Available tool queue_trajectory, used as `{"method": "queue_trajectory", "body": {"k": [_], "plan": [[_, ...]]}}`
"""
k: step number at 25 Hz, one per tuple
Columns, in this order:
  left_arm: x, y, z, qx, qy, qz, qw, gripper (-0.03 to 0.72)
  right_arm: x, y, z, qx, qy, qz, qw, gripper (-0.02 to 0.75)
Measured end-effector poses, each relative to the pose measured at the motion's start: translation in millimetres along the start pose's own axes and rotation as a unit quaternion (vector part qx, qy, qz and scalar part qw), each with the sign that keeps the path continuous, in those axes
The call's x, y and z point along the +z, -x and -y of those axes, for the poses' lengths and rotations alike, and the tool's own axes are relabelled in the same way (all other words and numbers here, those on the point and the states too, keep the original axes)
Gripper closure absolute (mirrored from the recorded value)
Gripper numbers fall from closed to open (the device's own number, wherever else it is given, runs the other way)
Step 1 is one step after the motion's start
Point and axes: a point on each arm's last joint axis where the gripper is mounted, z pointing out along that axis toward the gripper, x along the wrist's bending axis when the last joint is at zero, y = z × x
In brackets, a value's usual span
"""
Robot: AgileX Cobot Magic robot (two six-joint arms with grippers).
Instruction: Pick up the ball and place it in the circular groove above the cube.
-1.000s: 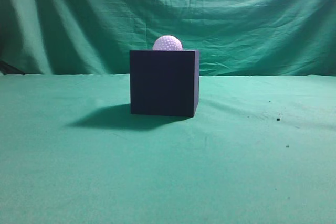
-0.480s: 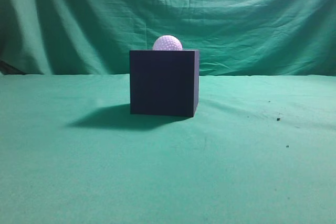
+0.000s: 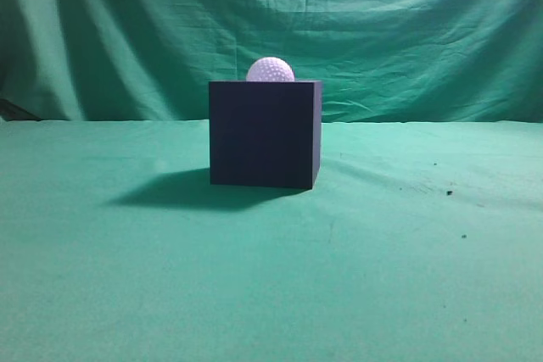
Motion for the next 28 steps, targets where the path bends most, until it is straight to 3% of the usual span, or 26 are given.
{"method": "queue_trajectory", "body": {"k": [9, 14, 21, 28], "plan": [[0, 0.0, 0, 0.0, 0.0, 0.0, 1.0, 0.688, 6, 4, 8, -0.059, 0.024, 0.018, 0.998, 0.738], [0, 0.0, 0, 0.0, 0.0, 0.0, 1.0, 0.688, 31, 8, 21, -0.057, 0.105, 0.046, 0.992, 0.738], [0, 0.0, 0, 0.0, 0.0, 0.0, 1.0, 0.688, 58, 19, 69, 0.003, 0.26, 0.136, 0.956, 0.738], [0, 0.0, 0, 0.0, 0.0, 0.0, 1.0, 0.688, 95, 28, 117, 0.08, 0.305, 0.208, 0.926, 0.738]]}}
